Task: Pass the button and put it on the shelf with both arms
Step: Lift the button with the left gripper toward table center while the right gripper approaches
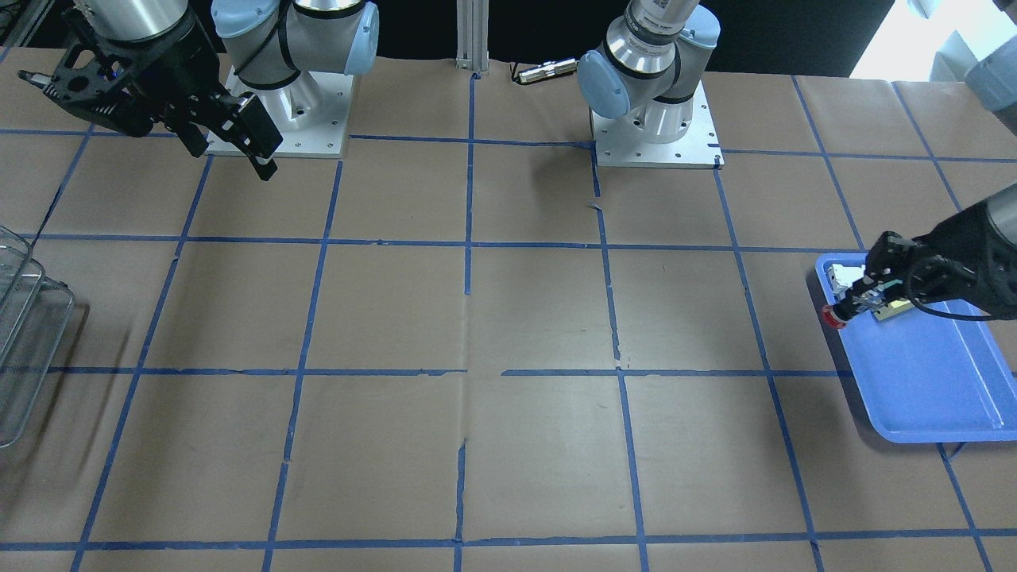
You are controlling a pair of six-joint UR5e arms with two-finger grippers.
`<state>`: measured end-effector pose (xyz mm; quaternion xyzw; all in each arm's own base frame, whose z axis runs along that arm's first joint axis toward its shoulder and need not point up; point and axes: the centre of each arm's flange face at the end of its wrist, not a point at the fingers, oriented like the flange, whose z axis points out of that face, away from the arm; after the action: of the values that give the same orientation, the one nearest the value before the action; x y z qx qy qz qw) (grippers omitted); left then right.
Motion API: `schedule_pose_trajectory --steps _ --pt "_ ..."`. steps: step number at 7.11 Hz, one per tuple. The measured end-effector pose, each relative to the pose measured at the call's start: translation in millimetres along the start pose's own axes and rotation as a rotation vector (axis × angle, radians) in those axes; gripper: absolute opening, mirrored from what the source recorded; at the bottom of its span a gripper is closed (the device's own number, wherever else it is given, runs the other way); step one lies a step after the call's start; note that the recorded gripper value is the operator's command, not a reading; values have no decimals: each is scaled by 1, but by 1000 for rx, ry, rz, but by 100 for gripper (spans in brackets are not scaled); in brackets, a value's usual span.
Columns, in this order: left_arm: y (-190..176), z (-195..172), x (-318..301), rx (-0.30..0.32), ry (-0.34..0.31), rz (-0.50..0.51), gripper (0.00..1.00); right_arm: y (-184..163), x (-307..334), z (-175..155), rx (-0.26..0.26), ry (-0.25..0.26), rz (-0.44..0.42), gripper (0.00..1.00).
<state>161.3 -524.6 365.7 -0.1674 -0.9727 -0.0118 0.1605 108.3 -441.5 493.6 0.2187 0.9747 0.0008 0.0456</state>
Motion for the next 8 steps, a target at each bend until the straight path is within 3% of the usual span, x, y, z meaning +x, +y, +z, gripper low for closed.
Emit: schedule_pose_trajectory --steps 1,2,5,6,8 --pt "-2 8 49 38 129 -29 18 -6 4 0 -37 -65 56 100" --pt "1 13 87 97 247 -77 18 -16 10 4 -114 -177 138 100" --pt "-1 35 173 280 593 -170 16 -53 24 34 -438 -494 386 100" --pt "-9 51 202 307 701 -190 16 -57 24 40 -517 -573 444 100" --pt "-19 80 265 332 897 -205 13 -60 28 55 -724 -673 595 100"
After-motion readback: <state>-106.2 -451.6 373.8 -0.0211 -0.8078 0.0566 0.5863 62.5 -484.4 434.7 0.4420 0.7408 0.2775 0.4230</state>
